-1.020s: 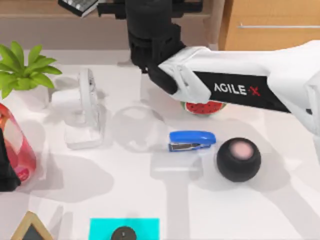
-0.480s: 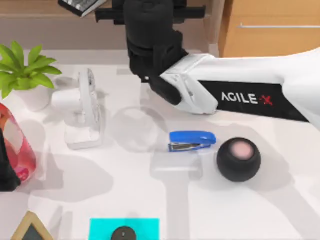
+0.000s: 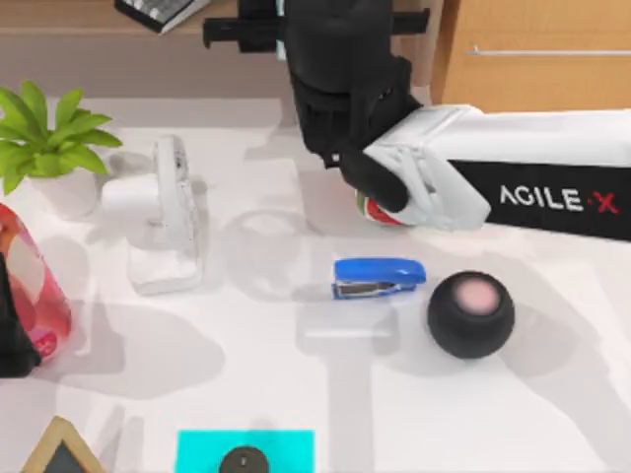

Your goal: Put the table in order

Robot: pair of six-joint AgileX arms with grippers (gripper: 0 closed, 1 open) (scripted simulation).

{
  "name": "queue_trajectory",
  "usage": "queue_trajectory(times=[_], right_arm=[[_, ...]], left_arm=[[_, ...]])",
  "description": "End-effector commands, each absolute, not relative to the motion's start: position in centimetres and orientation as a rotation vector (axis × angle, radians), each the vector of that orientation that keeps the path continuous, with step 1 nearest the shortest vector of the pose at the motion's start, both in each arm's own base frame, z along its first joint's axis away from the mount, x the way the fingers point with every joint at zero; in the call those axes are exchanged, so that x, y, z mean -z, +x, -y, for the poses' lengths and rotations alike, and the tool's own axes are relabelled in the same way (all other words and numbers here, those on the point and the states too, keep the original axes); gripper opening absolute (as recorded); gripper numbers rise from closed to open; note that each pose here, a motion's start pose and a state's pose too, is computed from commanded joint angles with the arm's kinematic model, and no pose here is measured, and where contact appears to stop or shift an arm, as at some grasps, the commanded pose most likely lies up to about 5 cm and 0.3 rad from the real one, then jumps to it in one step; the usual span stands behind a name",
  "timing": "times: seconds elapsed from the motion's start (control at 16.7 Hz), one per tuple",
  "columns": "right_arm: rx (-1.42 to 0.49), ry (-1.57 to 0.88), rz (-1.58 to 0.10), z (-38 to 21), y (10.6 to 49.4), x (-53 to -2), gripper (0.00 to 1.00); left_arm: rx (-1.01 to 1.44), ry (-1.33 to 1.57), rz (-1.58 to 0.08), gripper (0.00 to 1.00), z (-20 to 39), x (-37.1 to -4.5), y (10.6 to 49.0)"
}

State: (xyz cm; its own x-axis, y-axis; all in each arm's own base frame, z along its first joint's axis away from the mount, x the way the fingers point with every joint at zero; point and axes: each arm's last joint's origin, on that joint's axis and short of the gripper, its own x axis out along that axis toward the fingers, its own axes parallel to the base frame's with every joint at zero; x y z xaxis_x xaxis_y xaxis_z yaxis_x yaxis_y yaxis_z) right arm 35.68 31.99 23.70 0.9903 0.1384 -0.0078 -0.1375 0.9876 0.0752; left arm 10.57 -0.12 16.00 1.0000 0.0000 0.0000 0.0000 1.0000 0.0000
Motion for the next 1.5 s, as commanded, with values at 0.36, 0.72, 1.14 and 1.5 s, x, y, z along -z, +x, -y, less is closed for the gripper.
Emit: queue_trajectory(times=[0.36,0.72,1.14,1.5], right_arm=[[-0.349,0.228,-0.117,-25.7,31.9,-24.7,0.0],[-0.484,0.487,-0.247,-17.3,28.6,-24.4,0.0],[-0.321,0.883,-0.399,-5.8,28.4,-20.8,0.0],[0.018,1.275,-0.408,5.2,29.7,-17.0,0.0]], left_arm=[[0.0,0.0,0.0,1.0,0.1,-16.0,10.6],[0.0,0.0,0.0,1.0,0.1,-16.0,10.6],[0.0,0.0,0.0,1.0,0.1,-16.0,10.6],[0.0,0.0,0.0,1.0,0.1,-16.0,10.6]])
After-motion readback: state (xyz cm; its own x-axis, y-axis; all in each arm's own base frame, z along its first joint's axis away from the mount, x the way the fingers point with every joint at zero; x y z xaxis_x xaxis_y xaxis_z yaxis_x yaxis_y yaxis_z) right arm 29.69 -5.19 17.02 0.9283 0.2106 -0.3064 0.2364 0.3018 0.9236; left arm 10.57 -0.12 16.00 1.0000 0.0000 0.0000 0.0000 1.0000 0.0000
